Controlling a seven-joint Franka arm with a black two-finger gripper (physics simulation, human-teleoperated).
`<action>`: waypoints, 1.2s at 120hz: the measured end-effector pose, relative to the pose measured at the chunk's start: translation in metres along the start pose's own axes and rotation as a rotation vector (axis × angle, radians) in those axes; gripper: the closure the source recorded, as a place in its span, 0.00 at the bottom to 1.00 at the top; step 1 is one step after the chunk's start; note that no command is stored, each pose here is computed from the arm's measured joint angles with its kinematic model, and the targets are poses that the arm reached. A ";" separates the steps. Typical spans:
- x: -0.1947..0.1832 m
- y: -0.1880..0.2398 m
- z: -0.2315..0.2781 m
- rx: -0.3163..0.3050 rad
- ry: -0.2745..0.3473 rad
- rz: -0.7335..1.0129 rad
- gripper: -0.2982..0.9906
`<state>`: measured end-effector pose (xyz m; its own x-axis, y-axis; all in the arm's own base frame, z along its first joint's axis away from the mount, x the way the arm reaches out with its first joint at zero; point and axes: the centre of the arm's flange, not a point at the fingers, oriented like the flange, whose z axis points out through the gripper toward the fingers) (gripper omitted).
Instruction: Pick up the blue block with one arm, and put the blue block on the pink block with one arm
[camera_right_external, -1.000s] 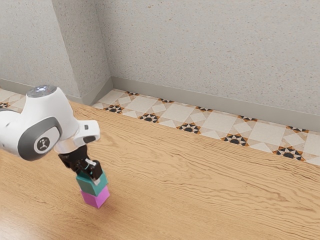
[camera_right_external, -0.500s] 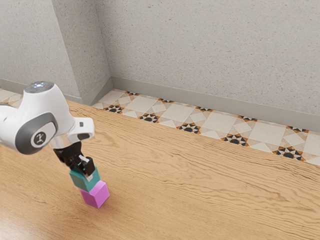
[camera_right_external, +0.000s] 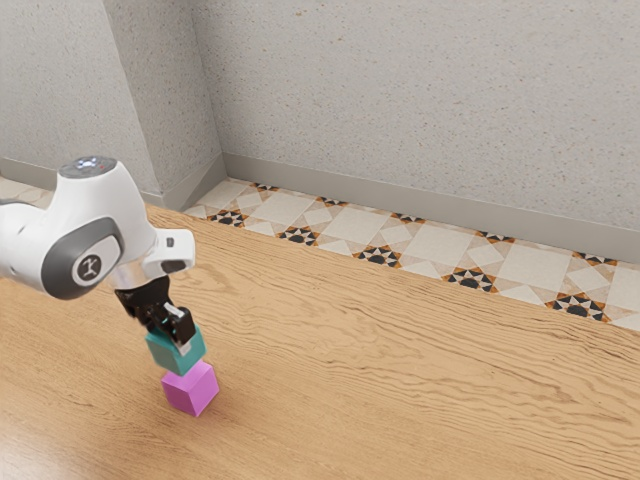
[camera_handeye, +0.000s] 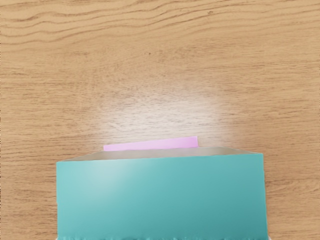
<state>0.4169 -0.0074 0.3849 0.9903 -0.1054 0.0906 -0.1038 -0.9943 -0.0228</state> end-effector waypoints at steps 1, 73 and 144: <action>0.000 0.000 0.000 0.000 0.000 0.000 0.48; 0.003 -0.006 0.002 0.001 -0.002 0.013 0.40; 0.012 -0.004 -0.029 -0.002 0.008 0.054 0.24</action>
<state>0.4270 -0.0049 0.4152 0.9825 -0.1589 0.0973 -0.1571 -0.9872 -0.0263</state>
